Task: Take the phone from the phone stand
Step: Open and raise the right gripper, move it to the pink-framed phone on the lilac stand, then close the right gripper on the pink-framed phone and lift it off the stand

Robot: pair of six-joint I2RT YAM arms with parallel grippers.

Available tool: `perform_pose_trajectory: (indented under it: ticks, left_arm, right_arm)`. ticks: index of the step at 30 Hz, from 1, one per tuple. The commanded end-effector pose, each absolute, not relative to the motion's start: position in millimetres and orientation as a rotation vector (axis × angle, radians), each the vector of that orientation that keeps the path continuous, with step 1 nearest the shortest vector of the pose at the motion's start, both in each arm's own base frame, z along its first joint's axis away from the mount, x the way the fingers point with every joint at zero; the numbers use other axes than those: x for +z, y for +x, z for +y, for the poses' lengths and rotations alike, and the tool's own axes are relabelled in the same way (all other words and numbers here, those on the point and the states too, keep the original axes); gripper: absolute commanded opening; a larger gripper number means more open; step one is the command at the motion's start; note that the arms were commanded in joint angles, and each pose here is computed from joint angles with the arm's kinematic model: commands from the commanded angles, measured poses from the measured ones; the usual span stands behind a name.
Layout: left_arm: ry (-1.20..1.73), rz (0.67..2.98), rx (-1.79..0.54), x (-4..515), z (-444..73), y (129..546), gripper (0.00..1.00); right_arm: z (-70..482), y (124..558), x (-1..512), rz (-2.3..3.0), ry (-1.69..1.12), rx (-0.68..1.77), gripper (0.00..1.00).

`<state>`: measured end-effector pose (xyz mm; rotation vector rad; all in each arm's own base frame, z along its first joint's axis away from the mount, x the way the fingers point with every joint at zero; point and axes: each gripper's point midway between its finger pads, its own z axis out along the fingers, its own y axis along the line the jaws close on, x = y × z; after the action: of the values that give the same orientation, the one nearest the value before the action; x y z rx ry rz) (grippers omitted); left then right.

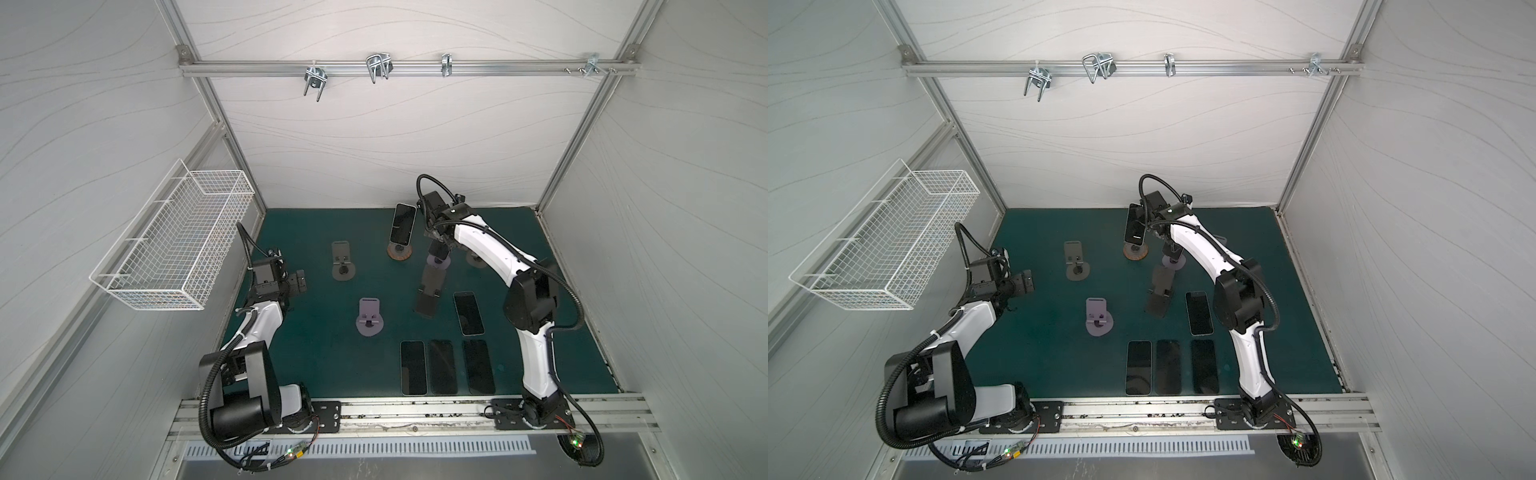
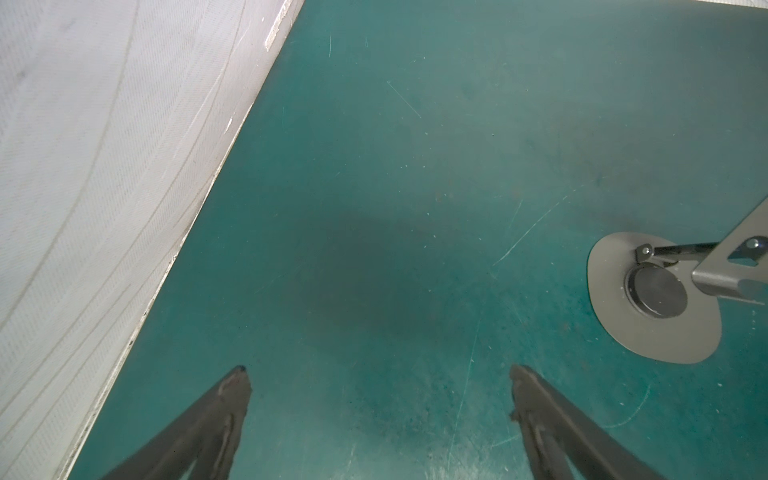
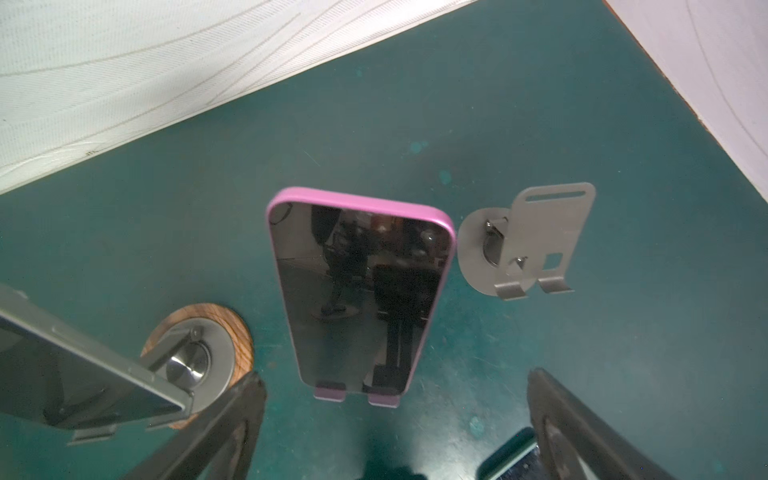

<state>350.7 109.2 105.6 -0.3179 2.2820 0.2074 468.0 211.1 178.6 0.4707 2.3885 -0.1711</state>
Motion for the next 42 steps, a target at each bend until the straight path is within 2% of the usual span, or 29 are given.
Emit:
perform_pose_trajectory:
  ticks: [1,22,29,36,42]
  left_arm:
    - [-0.284,2.227,0.211,123,111,359,0.99]
    - [-0.285,2.233,0.209,122,111,359,0.98]
    - [-0.285,2.235,0.208,122,111,360,0.98]
    - [-0.283,2.238,0.210,122,111,361,0.98]
    - [-0.284,2.240,0.206,121,111,361,0.97]
  right_arm:
    - [205,471,175,2.376,0.465,-0.264,0.99]
    - [204,503,147,2.357,0.506,-0.279,0.99]
    - [198,506,143,2.333,0.539,-0.305,0.89]
    - [195,508,131,2.349,0.572,-0.295,0.88]
    - [196,511,133,2.342,0.569,-0.283,0.83]
